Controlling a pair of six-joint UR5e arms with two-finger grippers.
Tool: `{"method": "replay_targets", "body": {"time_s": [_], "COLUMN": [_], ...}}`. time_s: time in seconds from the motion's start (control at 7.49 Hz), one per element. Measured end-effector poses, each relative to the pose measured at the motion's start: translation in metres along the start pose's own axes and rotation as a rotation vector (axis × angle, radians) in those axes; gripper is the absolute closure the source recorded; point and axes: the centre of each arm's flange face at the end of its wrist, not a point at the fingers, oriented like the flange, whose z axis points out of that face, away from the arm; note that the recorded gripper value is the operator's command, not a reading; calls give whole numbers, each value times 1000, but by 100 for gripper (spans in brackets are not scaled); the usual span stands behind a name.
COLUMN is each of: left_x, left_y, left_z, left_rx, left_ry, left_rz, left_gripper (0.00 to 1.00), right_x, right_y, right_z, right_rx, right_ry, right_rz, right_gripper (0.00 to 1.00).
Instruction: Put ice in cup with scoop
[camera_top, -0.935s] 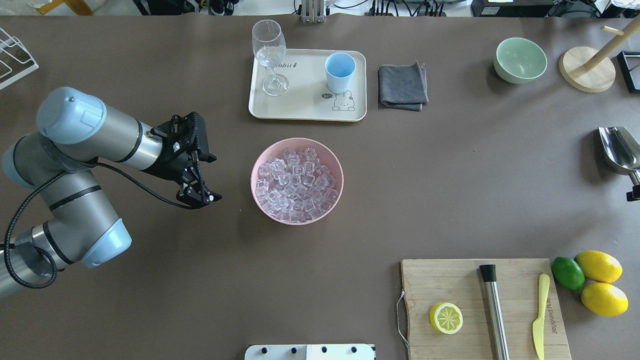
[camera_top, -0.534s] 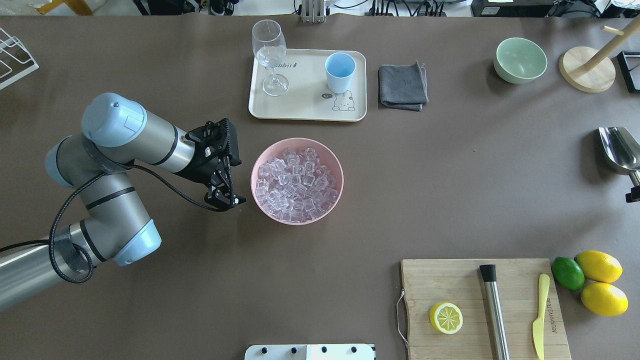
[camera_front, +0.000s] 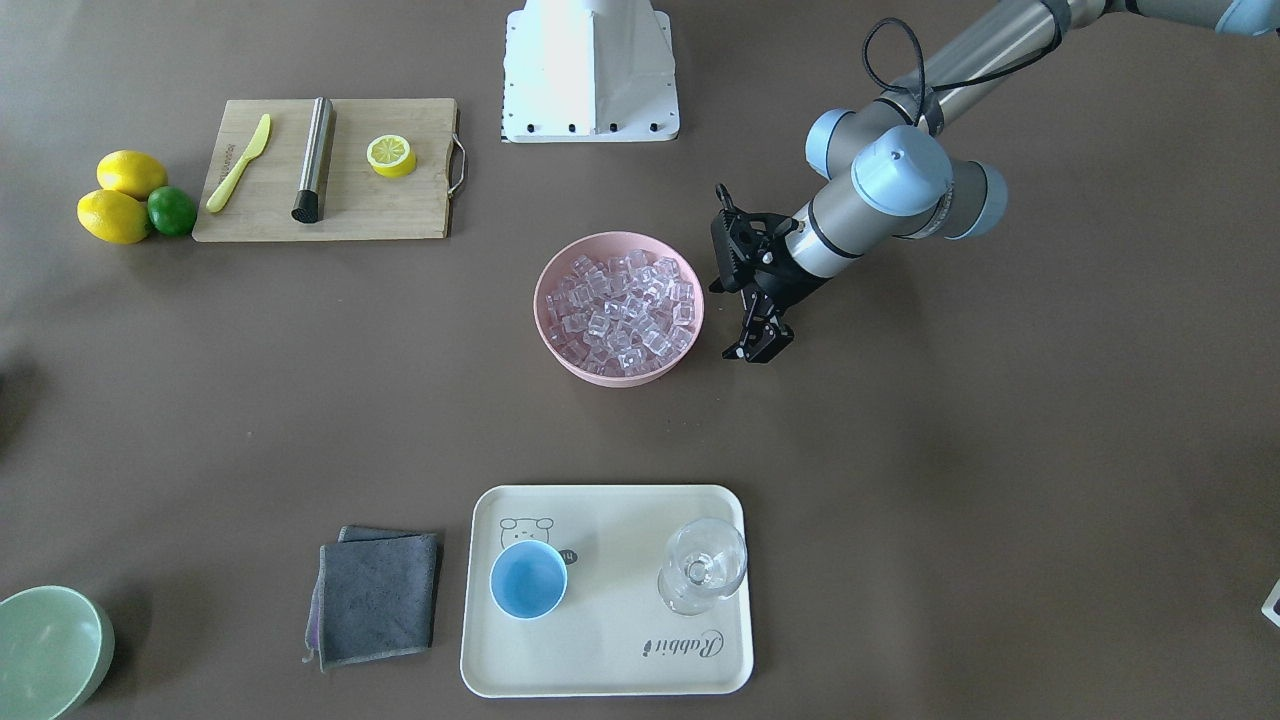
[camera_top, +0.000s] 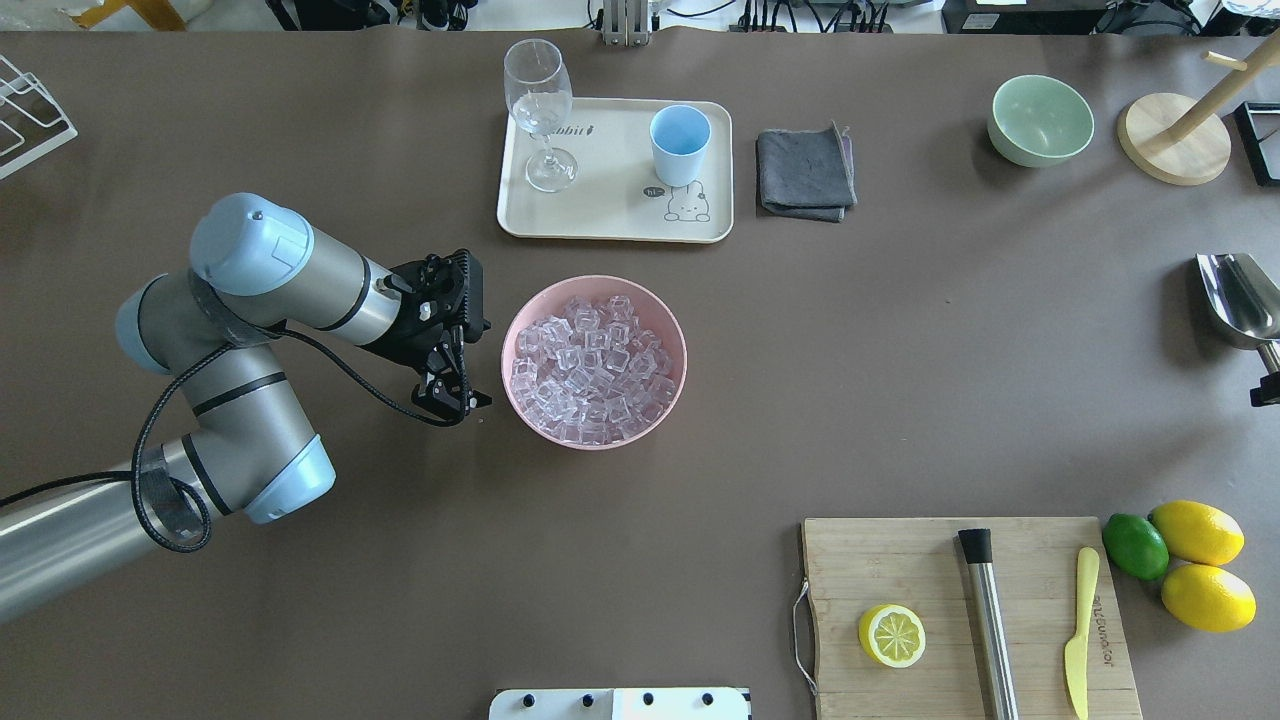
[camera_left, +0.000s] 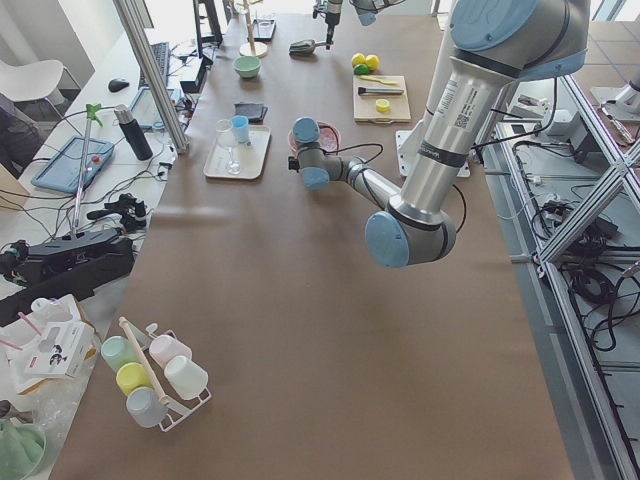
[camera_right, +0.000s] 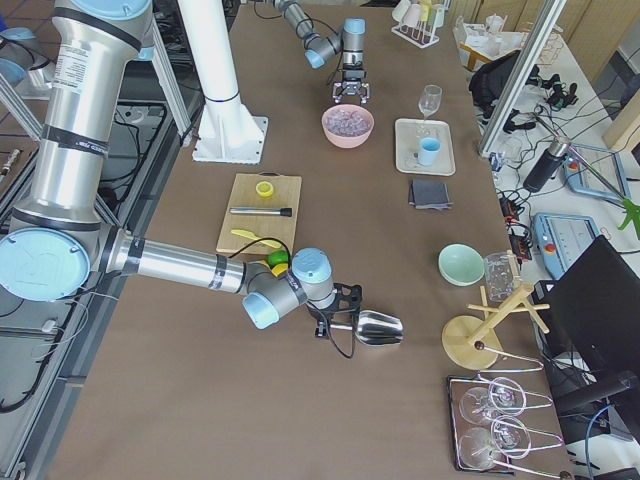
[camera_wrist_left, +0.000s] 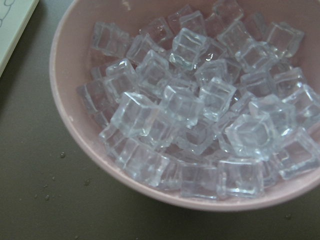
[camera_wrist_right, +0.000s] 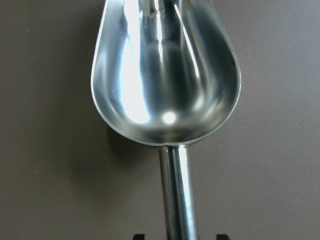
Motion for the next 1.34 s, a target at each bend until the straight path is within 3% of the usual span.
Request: {"method": "replay_targets", "body": {"time_s": [0.53,0.8,1.34], "left_x": [-3,-4,-4], "left_y": [4,7,7], "left_z": [1,-1,-1], "left_rx": [7,5,4], "left_ry": [-3,-4,-5], "left_rz": [7,4,1], "left_gripper": [1,1,1], "right_x": [-1,-1,-1], "right_y": [0,0,1], "right_z": [1,1,1], "right_rx": [-1,-1,-2], "right_ry": [-1,-1,-1], "right_rz": [-2,-3,-5], "right_gripper": [51,59,63]}}
